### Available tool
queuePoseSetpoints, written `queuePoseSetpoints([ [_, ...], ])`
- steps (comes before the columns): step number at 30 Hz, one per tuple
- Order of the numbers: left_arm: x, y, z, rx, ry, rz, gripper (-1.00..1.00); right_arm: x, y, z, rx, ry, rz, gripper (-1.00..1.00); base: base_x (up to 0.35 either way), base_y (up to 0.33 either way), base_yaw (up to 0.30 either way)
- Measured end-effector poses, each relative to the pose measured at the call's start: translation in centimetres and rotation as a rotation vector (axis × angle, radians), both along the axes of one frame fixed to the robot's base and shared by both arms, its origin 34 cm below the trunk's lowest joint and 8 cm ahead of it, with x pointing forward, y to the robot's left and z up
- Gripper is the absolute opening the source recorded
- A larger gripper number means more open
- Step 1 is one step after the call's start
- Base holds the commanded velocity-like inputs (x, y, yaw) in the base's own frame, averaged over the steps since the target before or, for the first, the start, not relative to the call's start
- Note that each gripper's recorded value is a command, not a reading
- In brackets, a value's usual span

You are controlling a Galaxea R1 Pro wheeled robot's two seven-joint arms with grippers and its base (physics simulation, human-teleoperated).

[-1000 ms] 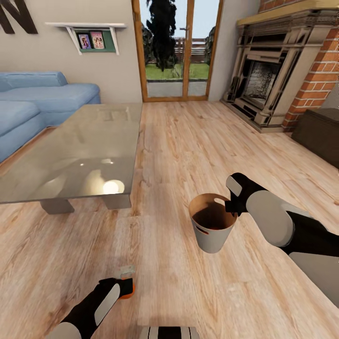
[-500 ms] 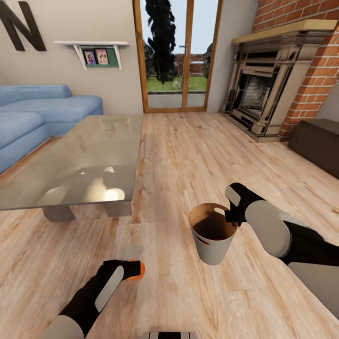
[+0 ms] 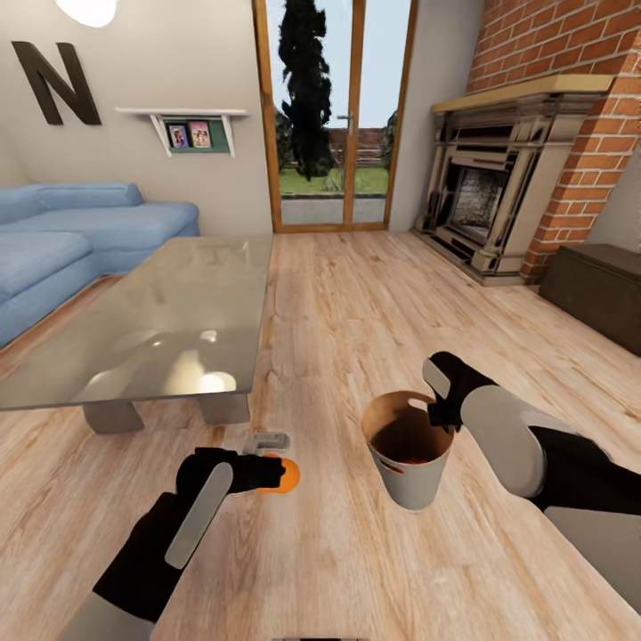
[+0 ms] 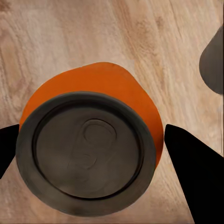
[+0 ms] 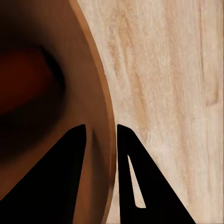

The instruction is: Put the three can of soda from the living room inside the tash can in the kitchen.

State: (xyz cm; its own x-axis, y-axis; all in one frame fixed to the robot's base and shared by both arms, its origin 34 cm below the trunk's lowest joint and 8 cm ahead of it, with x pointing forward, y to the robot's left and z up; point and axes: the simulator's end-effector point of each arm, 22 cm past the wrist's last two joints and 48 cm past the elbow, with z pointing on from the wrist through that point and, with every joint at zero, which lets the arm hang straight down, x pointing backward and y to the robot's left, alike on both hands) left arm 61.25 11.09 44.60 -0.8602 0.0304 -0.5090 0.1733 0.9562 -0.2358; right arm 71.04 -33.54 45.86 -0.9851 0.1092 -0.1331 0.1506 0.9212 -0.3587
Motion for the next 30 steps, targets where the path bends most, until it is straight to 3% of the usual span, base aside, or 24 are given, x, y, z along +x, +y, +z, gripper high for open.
queuePoseSetpoints([
  [4,0.5,-0.4,2.4,-0.015,-0.053,-0.004,-1.00,-0.7,0.1,-0.8,-0.005,-0.021,0.000,-1.00,0.000,0.000,0.000],
  [8,0.8,-1.0,4.7,-0.046,-0.092,-0.010,-1.00,-0.8,-2.1,0.5,-0.133,-0.032,0.054,-1.00,0.000,0.000,0.000],
  [10,0.6,-1.9,5.6,-0.089,-0.096,-0.018,-1.00,-1.0,-2.7,0.8,-0.168,-0.033,0.069,-1.00,0.000,0.000,0.000],
  [11,0.4,-2.5,6.1,-0.123,-0.093,-0.025,-1.00,-1.3,-2.6,0.6,-0.166,-0.034,0.067,-1.00,0.000,0.000,0.000],
  [14,0.1,-3.3,7.1,-0.163,-0.094,-0.034,-1.00,-2.2,-1.8,-0.4,-0.116,-0.043,0.039,-1.00,0.000,0.000,0.000],
  [16,0.0,-3.9,7.9,-0.187,-0.098,-0.040,-1.00,-2.4,-1.5,-0.8,-0.126,-0.066,0.044,-1.00,0.000,0.000,0.000],
  [20,-0.3,-5.7,9.9,-0.249,-0.110,-0.060,-1.00,-2.5,-2.4,1.0,-0.280,-0.075,0.100,-1.00,0.000,0.000,0.000],
  [22,-0.5,-6.8,11.0,-0.287,-0.112,-0.075,-1.00,-2.3,-2.3,1.9,-0.329,-0.090,0.114,-1.00,0.000,0.000,0.000],
  [27,-0.6,-7.9,12.8,-0.334,-0.108,-0.093,-1.00,-2.2,-0.9,2.4,-0.291,-0.106,0.089,-1.00,0.000,0.000,0.000],
  [30,-0.7,-8.5,14.0,-0.369,-0.101,-0.102,-1.00,-2.1,-0.7,3.3,-0.321,-0.102,0.111,-1.00,0.000,0.000,0.000],
])
